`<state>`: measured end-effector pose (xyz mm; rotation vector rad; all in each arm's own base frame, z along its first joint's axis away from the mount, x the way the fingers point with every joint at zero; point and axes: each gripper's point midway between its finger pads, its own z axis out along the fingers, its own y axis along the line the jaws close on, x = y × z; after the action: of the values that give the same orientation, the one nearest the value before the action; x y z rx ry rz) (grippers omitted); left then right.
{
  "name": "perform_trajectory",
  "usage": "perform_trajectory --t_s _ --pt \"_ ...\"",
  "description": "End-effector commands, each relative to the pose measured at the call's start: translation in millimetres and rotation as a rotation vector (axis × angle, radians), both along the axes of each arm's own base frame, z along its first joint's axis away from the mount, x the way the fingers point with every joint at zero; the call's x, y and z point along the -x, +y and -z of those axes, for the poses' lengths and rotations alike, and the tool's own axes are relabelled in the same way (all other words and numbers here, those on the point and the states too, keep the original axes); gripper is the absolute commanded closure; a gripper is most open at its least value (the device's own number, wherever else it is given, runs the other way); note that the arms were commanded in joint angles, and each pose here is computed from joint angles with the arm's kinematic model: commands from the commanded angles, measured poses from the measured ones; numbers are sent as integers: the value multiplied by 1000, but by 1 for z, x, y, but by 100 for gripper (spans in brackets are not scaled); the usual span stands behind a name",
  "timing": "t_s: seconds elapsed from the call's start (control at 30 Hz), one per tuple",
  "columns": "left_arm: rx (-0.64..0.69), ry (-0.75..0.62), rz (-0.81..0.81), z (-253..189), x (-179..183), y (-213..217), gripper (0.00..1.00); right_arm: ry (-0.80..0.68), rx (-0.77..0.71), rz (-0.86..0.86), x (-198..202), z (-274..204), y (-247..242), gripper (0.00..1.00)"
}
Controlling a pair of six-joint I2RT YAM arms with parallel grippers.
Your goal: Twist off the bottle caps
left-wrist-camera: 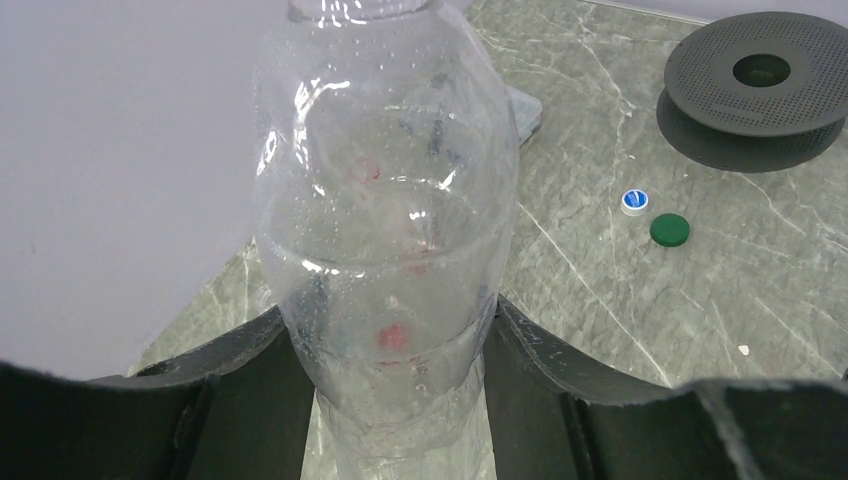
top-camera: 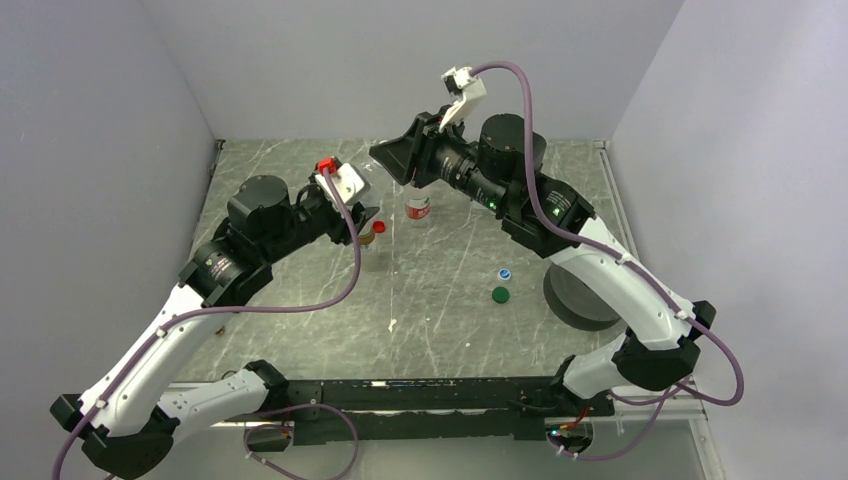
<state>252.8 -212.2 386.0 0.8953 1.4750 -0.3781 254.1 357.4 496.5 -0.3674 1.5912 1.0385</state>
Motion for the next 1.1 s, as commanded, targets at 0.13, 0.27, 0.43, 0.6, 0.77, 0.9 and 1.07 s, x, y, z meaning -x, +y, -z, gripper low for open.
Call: perform_trajectory --t_s 0.13,0.27,0.43,0.6,0.77,0.9,1.07 --pt "53 -15 51 -13 9 -7 84 -79 -33 -28 9 -22 -5 87" --pt "88 26 197 -16 34 -22 85 -172 -19 -139 28 -35 -5 92" --pt "132 103 451 -22 82 -40 84 -288 -43 -316 58 -49 -14 93" --pt "150 157 621 -27 115 -47 84 -389 -58 -574 101 -49 -24 94" --pt "149 185 671 -26 125 -48 84 -417 -54 -703 121 -44 -29 96" --pt "142 179 657 -24 122 -48 85 -401 -35 -660 112 -39 -29 86" --pt "112 130 566 -17 104 -44 85 -312 -8 -346 62 -42 -41 9"
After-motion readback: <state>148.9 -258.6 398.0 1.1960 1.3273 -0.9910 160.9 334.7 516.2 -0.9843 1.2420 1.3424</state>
